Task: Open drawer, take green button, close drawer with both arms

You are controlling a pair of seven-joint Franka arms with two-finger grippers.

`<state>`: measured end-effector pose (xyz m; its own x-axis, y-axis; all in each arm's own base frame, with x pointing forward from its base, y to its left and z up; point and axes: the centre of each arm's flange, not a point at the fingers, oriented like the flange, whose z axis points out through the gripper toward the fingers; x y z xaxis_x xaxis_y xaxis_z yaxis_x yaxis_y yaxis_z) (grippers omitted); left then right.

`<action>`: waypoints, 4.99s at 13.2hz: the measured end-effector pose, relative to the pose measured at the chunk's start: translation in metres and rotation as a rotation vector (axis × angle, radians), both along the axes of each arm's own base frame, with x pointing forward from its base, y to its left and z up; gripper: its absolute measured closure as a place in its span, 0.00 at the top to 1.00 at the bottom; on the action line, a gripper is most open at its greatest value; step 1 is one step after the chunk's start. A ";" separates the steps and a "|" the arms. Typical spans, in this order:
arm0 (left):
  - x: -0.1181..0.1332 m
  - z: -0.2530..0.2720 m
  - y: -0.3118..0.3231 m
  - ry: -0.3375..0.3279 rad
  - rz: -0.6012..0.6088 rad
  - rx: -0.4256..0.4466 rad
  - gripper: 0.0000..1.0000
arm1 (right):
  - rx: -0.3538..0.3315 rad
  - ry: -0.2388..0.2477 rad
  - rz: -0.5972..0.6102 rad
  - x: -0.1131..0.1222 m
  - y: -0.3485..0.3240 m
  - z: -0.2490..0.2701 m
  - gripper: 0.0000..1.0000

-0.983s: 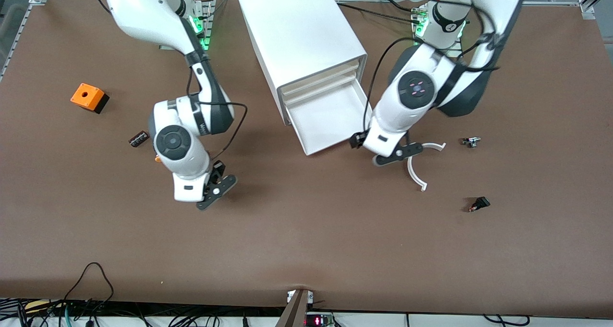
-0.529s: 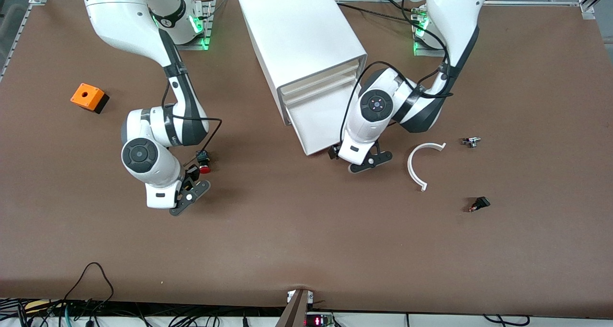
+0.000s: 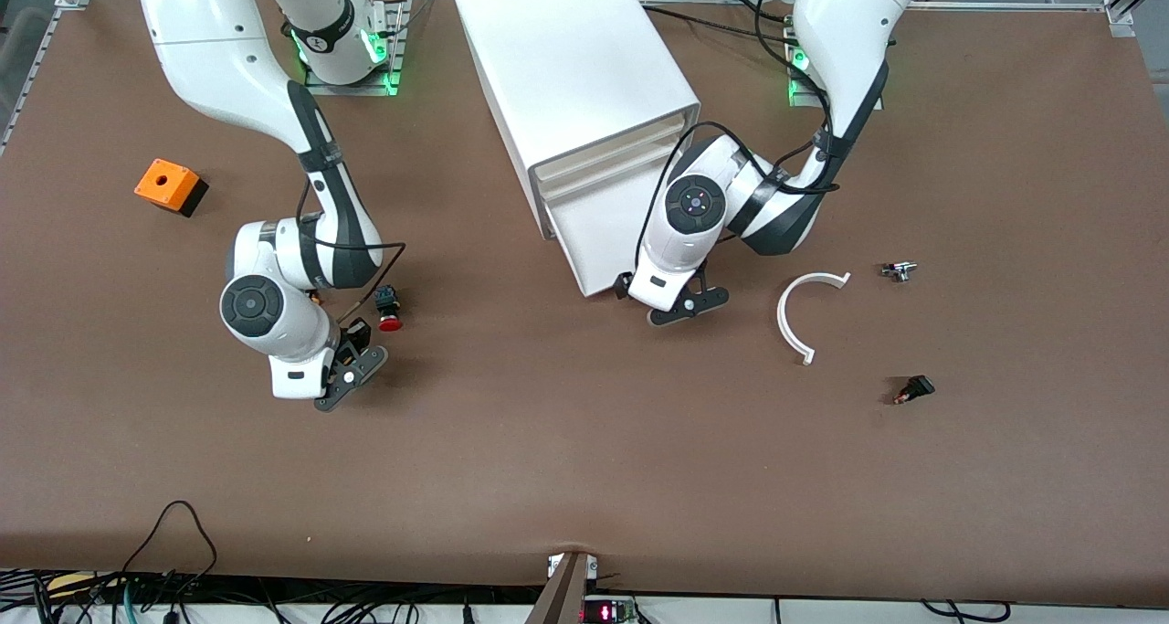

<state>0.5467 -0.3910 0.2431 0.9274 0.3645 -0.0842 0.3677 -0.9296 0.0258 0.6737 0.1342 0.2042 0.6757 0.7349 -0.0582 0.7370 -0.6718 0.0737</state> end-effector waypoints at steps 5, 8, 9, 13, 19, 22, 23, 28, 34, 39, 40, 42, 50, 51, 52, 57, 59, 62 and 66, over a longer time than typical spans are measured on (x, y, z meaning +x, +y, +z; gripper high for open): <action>-0.013 -0.022 -0.006 0.036 0.027 0.022 1.00 | 0.001 -0.030 0.010 -0.002 -0.002 -0.017 0.39; -0.024 -0.022 -0.018 0.049 0.068 0.021 1.00 | 0.003 -0.032 0.012 -0.002 -0.001 -0.015 0.52; -0.030 -0.021 -0.025 0.058 0.078 0.019 1.00 | 0.004 -0.023 0.010 -0.001 0.000 -0.010 0.63; -0.061 -0.021 -0.053 0.106 0.063 0.015 1.00 | 0.034 -0.004 -0.009 0.004 0.005 0.039 1.00; -0.106 -0.025 -0.079 0.198 0.008 0.034 1.00 | 0.053 0.057 -0.016 0.005 0.009 0.123 1.00; -0.119 -0.029 -0.084 0.235 0.011 0.026 1.00 | 0.085 0.076 -0.044 -0.002 0.005 0.170 1.00; -0.121 -0.029 -0.085 0.244 0.016 0.021 1.00 | 0.109 0.089 -0.083 -0.006 0.005 0.185 1.00; -0.125 -0.029 -0.089 0.264 0.024 0.009 1.00 | 0.130 0.120 -0.311 -0.018 0.010 0.255 1.00; -0.116 -0.017 -0.087 0.277 0.027 0.024 1.00 | 0.124 0.069 -0.425 -0.020 -0.066 0.301 1.00; -0.045 0.062 -0.052 0.288 0.035 0.083 1.00 | 0.156 0.045 -0.467 -0.045 -0.110 0.350 1.00; -0.030 0.078 -0.040 0.289 0.019 0.093 1.00 | 0.161 0.043 -0.482 -0.050 -0.122 0.355 1.00; -0.001 0.101 -0.008 0.284 -0.050 0.099 1.00 | 0.139 0.038 -0.500 -0.060 -0.142 0.359 1.00; 0.071 0.207 0.184 0.190 -0.478 0.013 1.00 | 0.028 0.053 -0.482 -0.080 -0.168 0.380 1.00; 0.069 0.226 0.207 0.168 -0.491 -0.010 1.00 | 0.024 0.074 -0.485 -0.083 -0.168 0.380 1.00; 0.066 0.241 0.234 0.149 -0.498 -0.031 1.00 | 0.020 0.098 -0.488 -0.087 -0.168 0.380 1.00; 0.037 0.290 0.352 0.008 -0.476 -0.041 1.00 | 0.040 0.094 -0.488 -0.097 -0.166 0.397 1.00; 0.020 0.316 0.348 -0.027 -0.497 0.013 1.00 | 0.046 0.069 -0.486 -0.102 -0.166 0.408 1.00; 0.013 0.323 0.347 -0.042 -0.500 0.031 1.00 | 0.047 0.064 -0.487 -0.102 -0.166 0.407 1.00; 0.013 0.319 0.349 -0.040 -0.497 0.031 1.00 | 0.047 0.063 -0.486 -0.100 -0.166 0.399 1.00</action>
